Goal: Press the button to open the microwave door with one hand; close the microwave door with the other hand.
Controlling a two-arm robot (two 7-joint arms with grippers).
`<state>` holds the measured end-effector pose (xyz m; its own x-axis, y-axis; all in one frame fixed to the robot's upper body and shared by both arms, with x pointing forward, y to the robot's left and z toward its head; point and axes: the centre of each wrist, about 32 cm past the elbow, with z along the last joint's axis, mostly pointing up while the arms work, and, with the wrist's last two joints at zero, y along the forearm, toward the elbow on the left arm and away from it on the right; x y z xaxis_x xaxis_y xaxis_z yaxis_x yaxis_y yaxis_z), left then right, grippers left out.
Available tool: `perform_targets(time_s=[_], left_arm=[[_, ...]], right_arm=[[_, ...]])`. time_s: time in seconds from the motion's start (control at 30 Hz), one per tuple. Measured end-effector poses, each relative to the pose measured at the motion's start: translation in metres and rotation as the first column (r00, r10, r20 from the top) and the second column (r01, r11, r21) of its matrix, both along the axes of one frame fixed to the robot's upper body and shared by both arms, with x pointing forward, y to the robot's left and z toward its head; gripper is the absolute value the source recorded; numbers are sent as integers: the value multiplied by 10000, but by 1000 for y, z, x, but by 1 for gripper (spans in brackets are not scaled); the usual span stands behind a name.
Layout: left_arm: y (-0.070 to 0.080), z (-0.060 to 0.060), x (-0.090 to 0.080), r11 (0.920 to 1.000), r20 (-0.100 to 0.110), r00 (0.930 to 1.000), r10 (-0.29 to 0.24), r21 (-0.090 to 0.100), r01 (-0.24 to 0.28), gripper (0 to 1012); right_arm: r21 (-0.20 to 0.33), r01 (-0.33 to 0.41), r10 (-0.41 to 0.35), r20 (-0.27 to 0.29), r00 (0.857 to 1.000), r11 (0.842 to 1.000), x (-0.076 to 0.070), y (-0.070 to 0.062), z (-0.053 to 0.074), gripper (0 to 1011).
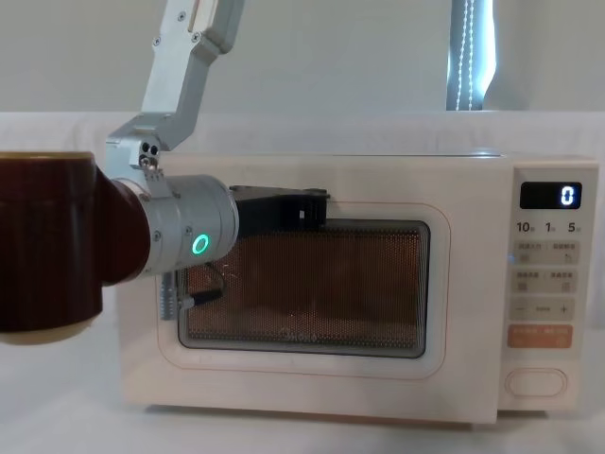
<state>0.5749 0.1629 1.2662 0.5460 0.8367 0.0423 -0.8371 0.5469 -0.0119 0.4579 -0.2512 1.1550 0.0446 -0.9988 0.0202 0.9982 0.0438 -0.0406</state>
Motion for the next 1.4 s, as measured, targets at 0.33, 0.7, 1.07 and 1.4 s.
perform_targets(time_s=[0.33, 0.7, 1.07, 1.4], left_arm=[[-3, 0, 4, 9999, 23, 9999, 134, 34, -134, 0], [-5, 0, 6, 9998, 40, 9997, 221, 14, -221, 0], [-5, -2, 7, 9996, 4, 9996, 298, -25, -298, 0], [-5, -1, 9, 9993, -36, 9993, 371, -96, -371, 0]], right_arm=[[0, 0, 0, -1, 10000, 10000, 0, 0, 0, 1002], [0, 1, -1, -1, 10000, 10000, 0, 0, 0, 1002], [0, 1, -1, -1, 10000, 10000, 0, 0, 0, 1002], [0, 1, -1, 0, 10000, 10000, 0, 0, 0, 1002]])
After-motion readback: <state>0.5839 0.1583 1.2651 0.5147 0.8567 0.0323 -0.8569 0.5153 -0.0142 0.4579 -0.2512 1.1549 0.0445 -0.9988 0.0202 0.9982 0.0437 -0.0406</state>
